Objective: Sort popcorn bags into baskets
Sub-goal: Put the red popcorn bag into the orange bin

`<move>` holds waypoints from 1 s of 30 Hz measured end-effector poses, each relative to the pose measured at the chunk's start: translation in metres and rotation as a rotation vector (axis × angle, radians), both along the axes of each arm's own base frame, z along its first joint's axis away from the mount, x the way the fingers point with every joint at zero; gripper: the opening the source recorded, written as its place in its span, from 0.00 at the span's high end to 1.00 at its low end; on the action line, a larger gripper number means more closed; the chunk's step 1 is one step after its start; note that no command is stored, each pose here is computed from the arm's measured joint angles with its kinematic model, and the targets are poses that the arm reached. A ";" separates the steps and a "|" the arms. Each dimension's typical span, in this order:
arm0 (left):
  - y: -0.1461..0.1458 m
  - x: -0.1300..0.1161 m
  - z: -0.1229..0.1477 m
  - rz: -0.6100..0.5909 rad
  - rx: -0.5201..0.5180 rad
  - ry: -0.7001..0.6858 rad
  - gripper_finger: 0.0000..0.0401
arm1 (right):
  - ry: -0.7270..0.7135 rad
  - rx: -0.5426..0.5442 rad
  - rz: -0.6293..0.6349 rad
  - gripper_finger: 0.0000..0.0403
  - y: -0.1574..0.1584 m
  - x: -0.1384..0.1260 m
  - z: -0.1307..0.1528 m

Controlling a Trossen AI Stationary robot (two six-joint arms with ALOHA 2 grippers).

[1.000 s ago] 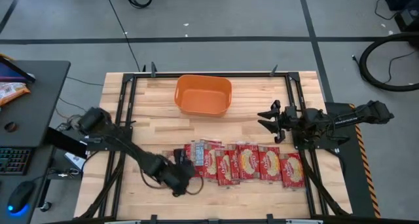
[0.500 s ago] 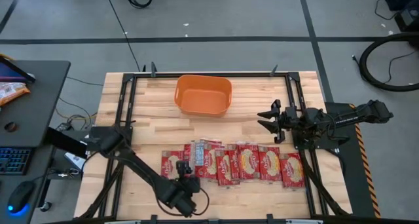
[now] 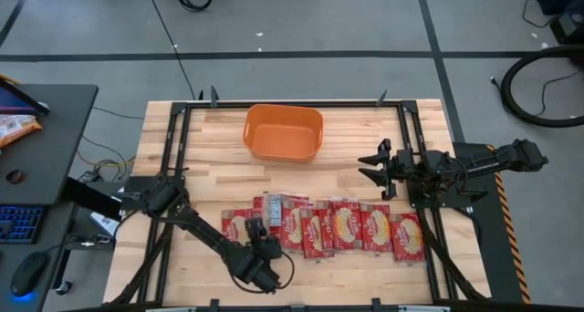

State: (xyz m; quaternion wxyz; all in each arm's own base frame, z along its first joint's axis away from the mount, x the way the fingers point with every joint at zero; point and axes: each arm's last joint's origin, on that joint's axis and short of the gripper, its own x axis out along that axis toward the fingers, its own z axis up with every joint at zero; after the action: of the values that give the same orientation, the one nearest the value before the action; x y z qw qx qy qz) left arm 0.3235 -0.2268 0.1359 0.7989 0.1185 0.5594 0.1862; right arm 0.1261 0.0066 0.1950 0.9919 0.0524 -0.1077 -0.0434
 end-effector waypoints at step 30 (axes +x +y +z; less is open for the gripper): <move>0.237 0.007 0.233 0.155 -0.332 -0.234 1.00 | 0.047 0.150 0.103 0.62 0.002 0.001 -0.006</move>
State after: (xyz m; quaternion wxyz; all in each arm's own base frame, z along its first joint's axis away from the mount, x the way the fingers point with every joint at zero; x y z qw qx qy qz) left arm 0.3304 0.0097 0.3690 0.8502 -0.0807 0.4935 0.1648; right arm 0.1276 0.0089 0.1893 0.9884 0.1307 -0.0778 -0.0017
